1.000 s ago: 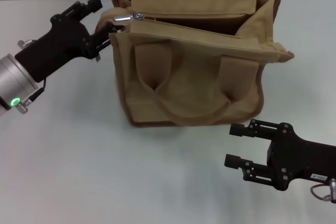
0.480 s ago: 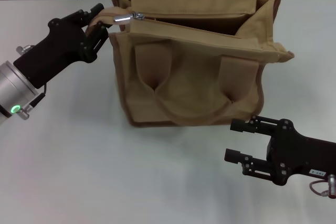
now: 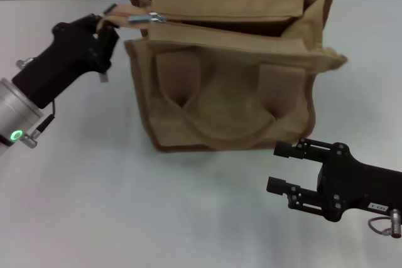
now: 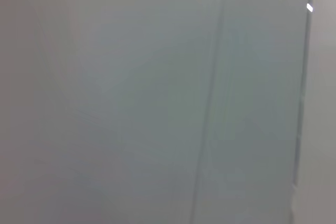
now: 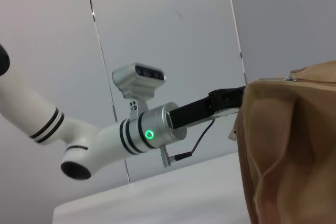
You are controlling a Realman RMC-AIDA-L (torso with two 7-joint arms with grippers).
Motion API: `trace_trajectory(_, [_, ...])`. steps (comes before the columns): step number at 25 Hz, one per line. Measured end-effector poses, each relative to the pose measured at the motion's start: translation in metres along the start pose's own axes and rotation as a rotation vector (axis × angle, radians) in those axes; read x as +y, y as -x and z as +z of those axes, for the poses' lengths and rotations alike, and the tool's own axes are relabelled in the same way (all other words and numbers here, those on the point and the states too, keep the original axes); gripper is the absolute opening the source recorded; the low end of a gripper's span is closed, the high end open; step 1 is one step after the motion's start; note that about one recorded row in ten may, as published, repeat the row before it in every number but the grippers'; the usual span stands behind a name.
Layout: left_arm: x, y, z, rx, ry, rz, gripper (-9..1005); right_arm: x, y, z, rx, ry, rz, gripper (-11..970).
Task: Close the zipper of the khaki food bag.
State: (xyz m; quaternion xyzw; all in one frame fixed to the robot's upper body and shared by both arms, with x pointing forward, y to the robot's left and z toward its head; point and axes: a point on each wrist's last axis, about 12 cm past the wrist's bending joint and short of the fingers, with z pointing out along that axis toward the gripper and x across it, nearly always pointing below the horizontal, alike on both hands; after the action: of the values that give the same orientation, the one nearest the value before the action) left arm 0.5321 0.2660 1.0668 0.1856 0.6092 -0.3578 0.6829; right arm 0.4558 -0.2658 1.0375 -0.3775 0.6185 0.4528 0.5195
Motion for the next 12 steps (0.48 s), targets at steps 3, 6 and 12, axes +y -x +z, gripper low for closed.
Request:
trace_trajectory(3, [0.001, 0.0, -0.005, -0.031, 0.04, -0.021, 21, 0.0, 0.002, 0.001, -0.025, -0.005, 0.003, 643])
trace_trajectory(6, [0.0, -0.001, -0.004, -0.03, 0.034, -0.033, 21, 0.003, 0.007, 0.004, -0.14, -0.032, 0.03, 642])
trace_trajectory(12, [-0.01, 0.002, 0.006, -0.083, -0.029, -0.06, 22, -0.001, 0.019, 0.016, -0.314, -0.071, 0.13, 641])
